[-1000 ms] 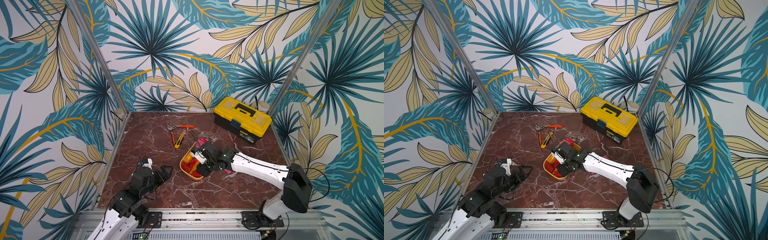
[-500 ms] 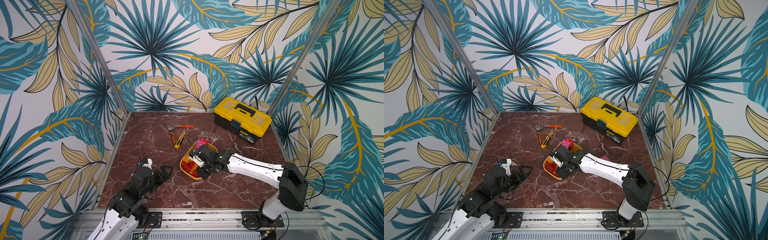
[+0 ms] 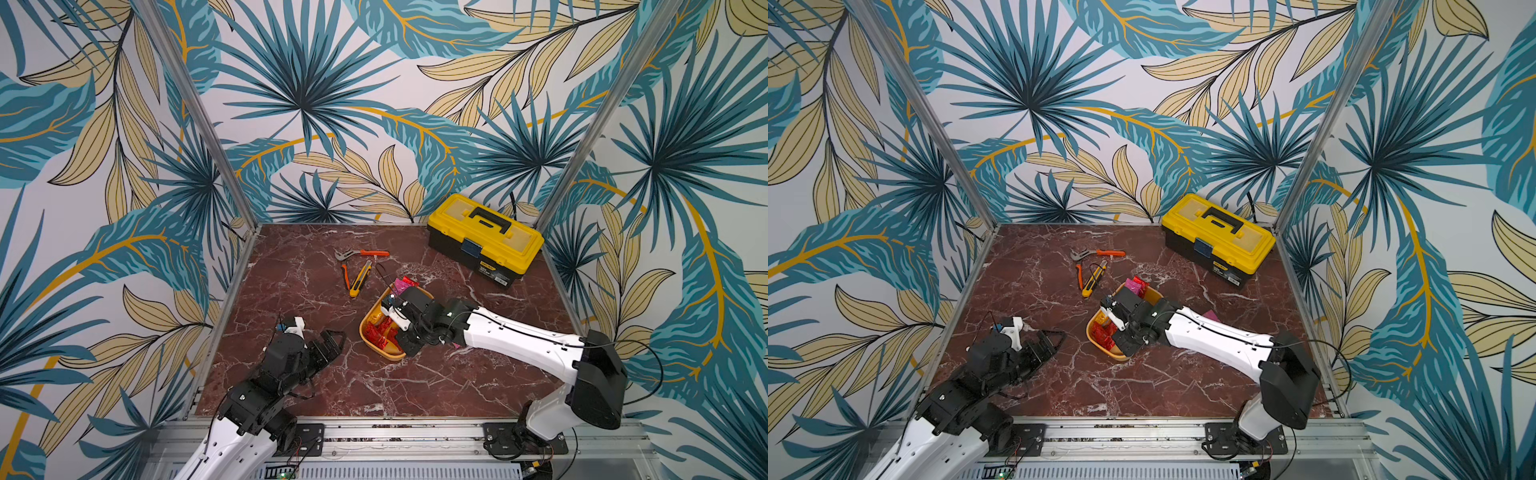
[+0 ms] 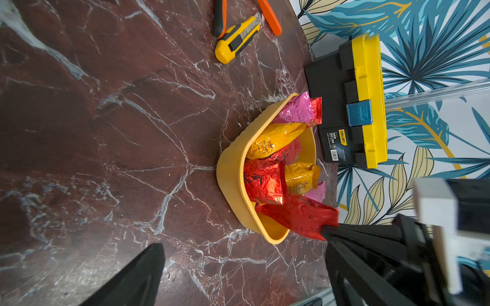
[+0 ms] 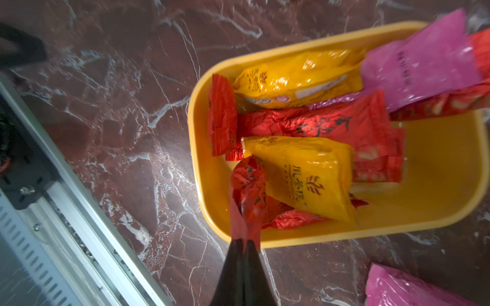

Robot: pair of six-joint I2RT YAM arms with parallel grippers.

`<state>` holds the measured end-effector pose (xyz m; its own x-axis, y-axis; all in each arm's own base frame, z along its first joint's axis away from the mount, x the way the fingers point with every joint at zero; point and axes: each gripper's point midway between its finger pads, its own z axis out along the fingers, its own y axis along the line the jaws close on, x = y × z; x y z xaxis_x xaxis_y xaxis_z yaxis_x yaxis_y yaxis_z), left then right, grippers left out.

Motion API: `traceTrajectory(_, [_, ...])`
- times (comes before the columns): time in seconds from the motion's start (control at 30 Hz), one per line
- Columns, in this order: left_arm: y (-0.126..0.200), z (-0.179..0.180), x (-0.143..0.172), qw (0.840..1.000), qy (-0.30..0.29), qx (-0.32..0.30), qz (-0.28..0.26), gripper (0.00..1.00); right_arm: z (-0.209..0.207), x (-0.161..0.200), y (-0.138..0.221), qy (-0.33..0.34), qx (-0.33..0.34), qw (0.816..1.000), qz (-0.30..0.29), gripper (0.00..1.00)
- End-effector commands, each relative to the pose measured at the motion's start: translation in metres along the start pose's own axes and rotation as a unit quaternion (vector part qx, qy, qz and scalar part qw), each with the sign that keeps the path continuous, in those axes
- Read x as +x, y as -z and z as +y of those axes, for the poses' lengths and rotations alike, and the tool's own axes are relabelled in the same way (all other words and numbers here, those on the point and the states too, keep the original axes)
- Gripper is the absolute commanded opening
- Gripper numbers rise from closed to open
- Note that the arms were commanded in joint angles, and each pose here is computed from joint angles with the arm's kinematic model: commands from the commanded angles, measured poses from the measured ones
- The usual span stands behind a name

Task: Take the tea bags out of the storage box
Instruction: Pick up the tea bag from the storage box, then place the tea bag at the center of the board.

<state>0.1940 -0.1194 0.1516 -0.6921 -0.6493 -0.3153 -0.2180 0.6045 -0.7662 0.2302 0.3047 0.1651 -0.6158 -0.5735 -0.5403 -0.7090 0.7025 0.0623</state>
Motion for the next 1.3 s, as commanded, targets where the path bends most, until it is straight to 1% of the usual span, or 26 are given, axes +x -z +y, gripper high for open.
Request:
traceTrajectory(0.0, [0.01, -0.036, -0.02, 0.999, -0.025, 0.037, -0.027, 1.0, -0.002, -0.019, 0.039, -0.018, 0.0, 0.998, -0.055, 0.0])
traceTrajectory(0.13, [0.01, -0.055, -0.026, 0.998, -0.045, 0.046, -0.022, 1.0, -0.011, -0.026, 0.067, -0.038, 0.004, 0.995, -0.093, 0.0])
traceTrajectory(0.3, [0.011, -0.073, -0.032, 0.996, -0.065, 0.051, -0.02, 1.0, -0.042, -0.03, 0.101, -0.083, 0.045, 0.985, -0.146, 0.0])
traceTrajectory(0.43, [0.011, -0.085, -0.037, 0.995, -0.075, 0.057, -0.02, 1.0, -0.078, -0.025, 0.125, -0.134, 0.09, 0.97, -0.181, 0.0])
traceTrajectory(0.57, [0.008, -0.094, -0.039, 0.995, -0.08, 0.065, -0.017, 1.0, -0.113, -0.01, 0.135, -0.202, 0.114, 0.953, -0.193, 0.0])
traceTrajectory(0.67, [0.004, -0.102, -0.04, 0.994, -0.082, 0.071, -0.011, 1.0, -0.133, 0.004, 0.135, -0.247, 0.124, 0.941, -0.193, 0.0])
traceTrajectory(0.8, [0.001, -0.115, -0.043, 0.993, -0.09, 0.082, -0.007, 1.0, -0.151, 0.016, 0.128, -0.29, 0.121, 0.931, -0.188, 0.0])
traceTrajectory(0.9, [-0.003, -0.124, -0.044, 0.991, -0.095, 0.089, -0.001, 1.0, -0.163, 0.023, 0.122, -0.325, 0.113, 0.92, -0.188, 0.0])
traceTrajectory(1.0, [-0.008, -0.135, -0.045, 0.99, -0.1, 0.099, 0.008, 1.0, -0.173, 0.027, 0.117, -0.363, 0.087, 0.907, -0.197, 0.0])
traceTrajectory(1.1, [-0.015, -0.144, -0.043, 0.989, -0.102, 0.108, 0.025, 1.0, -0.184, 0.028, 0.111, -0.406, 0.05, 0.888, -0.211, 0.0])
traceTrajectory(1.2, [-0.022, -0.149, -0.04, 0.987, -0.102, 0.118, 0.04, 1.0, -0.195, 0.032, 0.1, -0.452, 0.008, 0.863, -0.224, 0.0])
traceTrajectory(1.27, [-0.026, -0.151, -0.039, 0.986, -0.1, 0.122, 0.046, 1.0, -0.205, 0.036, 0.092, -0.485, -0.018, 0.843, -0.233, 0.0])
